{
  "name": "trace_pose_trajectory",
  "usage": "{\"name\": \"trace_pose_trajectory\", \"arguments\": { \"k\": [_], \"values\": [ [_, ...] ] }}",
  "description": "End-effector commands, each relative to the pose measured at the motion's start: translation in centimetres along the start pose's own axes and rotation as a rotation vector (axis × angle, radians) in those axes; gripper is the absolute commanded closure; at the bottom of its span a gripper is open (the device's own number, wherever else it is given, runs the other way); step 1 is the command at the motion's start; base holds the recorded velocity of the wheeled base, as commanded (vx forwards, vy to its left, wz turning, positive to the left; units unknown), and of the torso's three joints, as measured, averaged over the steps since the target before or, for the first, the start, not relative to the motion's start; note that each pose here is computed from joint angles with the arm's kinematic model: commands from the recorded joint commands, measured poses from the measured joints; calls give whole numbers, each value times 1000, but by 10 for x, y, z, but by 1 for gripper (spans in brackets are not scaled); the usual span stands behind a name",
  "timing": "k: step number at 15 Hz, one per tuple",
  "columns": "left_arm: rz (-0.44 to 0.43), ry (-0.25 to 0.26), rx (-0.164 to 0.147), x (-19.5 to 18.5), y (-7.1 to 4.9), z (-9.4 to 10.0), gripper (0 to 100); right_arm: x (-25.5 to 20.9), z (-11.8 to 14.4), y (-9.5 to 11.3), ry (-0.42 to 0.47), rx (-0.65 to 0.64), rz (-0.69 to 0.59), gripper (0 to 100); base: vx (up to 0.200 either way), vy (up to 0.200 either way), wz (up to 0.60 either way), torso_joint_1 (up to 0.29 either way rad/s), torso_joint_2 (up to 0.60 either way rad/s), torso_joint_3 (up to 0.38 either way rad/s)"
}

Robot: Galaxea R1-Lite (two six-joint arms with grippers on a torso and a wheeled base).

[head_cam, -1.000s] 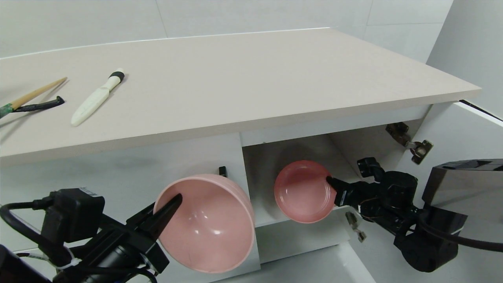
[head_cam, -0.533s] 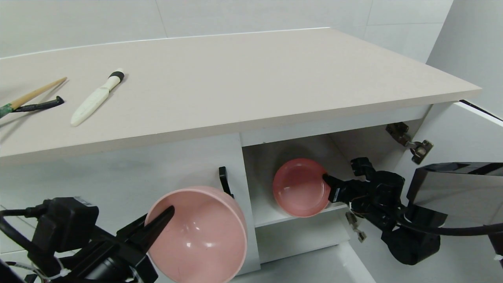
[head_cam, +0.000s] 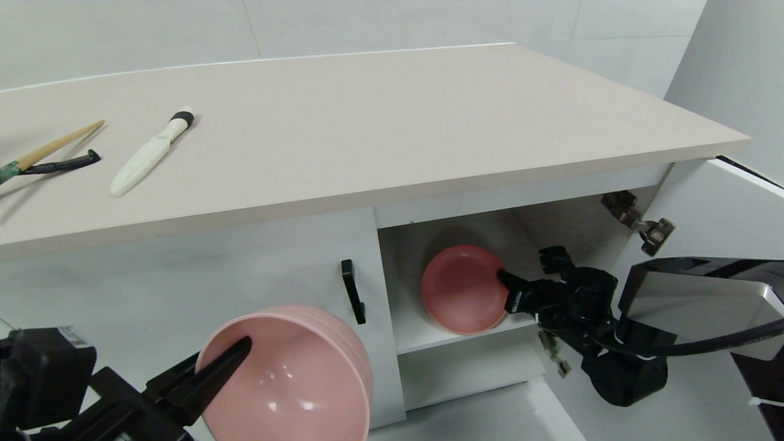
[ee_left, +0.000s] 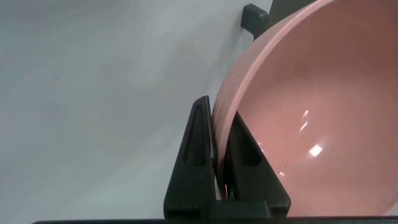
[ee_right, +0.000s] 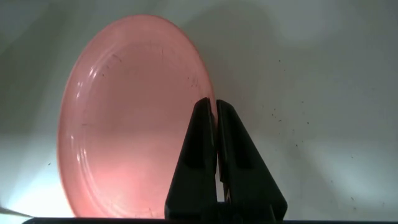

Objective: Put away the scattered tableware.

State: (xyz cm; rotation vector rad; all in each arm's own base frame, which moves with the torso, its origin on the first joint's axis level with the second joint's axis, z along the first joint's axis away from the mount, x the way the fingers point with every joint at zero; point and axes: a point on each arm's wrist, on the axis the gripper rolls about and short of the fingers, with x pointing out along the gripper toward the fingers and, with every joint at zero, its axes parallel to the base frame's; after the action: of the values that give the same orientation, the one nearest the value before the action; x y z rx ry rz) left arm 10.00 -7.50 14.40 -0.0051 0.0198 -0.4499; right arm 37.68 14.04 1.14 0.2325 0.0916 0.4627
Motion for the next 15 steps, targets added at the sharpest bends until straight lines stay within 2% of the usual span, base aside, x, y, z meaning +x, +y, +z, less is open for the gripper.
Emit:
{"name": "trace_pose_trajectory", "arguments": {
  "k": [1, 2, 3, 7, 10, 11, 13, 14, 15],
  "values": [
    [1, 0, 0, 2, -1, 1, 100, 4, -2, 0, -9, -3, 2, 100, 0, 0, 0, 0, 0, 0],
    [1, 6, 1, 4, -1, 0, 100, 5, -1, 0, -15, -2, 2, 100, 0, 0, 0, 0, 0, 0],
    [1, 7, 2, 6, -1, 0, 100, 5, -1, -1, -15, -3, -6, 0, 0, 0, 0, 0, 0, 0],
    [-2, 28, 7, 14, -4, -4, 100, 3, 2, 0, -21, -11, -15, 0, 0, 0, 0, 0, 0, 0],
    [-48, 21, 2, 19, -12, -5, 100, -16, 38, 10, -82, -18, -53, 0, 0, 0, 0, 0, 0, 0],
    [-64, 11, 5, 26, -17, -6, 100, -44, 56, 21, -75, -55, -48, 0, 0, 0, 0, 0, 0, 0],
    [-66, -10, 1, 39, -21, -9, 100, -81, 63, 31, -24, -116, -45, 0, 0, 0, 0, 0, 0, 0],
    [-66, -25, 8, 46, -23, -10, 100, -98, 66, 39, -7, -123, -33, 0, 0, 0, 0, 0, 0, 0],
    [-64, -41, 31, 51, -24, -12, 100, -111, 74, 44, -18, -124, -22, 0, 0, 0, 0, 0, 0, 0]
  ]
}}
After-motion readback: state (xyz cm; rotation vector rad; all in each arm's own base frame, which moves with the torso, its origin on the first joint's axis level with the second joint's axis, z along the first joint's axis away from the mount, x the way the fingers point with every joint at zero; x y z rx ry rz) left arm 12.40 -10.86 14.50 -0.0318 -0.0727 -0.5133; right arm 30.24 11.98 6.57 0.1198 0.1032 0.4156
